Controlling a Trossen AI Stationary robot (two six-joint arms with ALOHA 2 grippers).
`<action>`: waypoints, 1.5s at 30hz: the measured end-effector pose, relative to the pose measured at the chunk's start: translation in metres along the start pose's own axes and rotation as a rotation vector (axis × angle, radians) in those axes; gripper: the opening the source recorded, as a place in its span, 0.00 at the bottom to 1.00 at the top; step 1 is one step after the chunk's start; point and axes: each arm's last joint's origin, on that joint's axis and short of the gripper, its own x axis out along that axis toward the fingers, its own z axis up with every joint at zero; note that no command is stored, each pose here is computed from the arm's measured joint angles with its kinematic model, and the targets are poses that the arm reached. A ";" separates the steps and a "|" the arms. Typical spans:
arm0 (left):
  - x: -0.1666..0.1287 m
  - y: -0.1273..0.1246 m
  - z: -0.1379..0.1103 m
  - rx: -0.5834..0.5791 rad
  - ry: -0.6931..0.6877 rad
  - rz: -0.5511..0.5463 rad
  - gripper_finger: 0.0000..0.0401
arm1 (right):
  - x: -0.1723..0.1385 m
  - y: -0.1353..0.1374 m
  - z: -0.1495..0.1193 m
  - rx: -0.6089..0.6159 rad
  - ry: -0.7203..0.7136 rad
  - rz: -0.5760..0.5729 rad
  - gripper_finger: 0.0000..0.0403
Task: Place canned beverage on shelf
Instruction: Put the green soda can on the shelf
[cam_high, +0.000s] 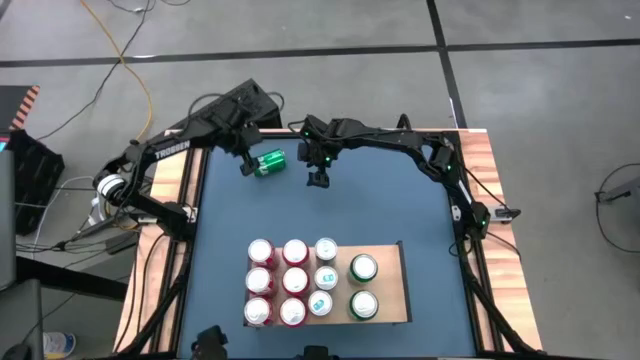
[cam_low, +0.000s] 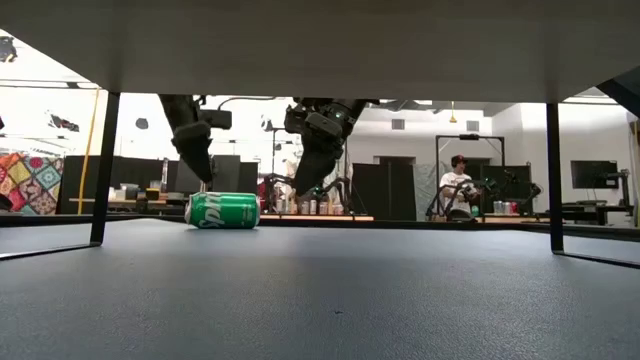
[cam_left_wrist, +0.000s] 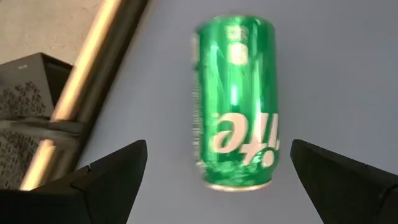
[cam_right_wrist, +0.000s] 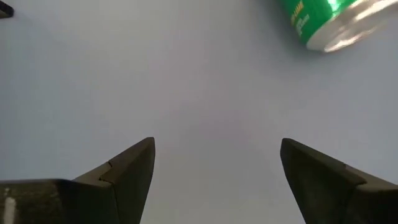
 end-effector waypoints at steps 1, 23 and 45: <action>0.005 -0.003 -0.002 0.008 -0.003 -0.001 0.96 | 0.000 0.000 0.000 0.003 0.001 -0.001 0.82; 0.057 -0.022 -0.033 0.030 -0.043 0.045 0.96 | 0.003 0.011 -0.003 0.058 0.053 0.039 0.82; 0.052 -0.033 -0.025 -0.089 0.055 0.020 0.73 | -0.045 0.040 0.016 0.017 -0.018 0.034 0.82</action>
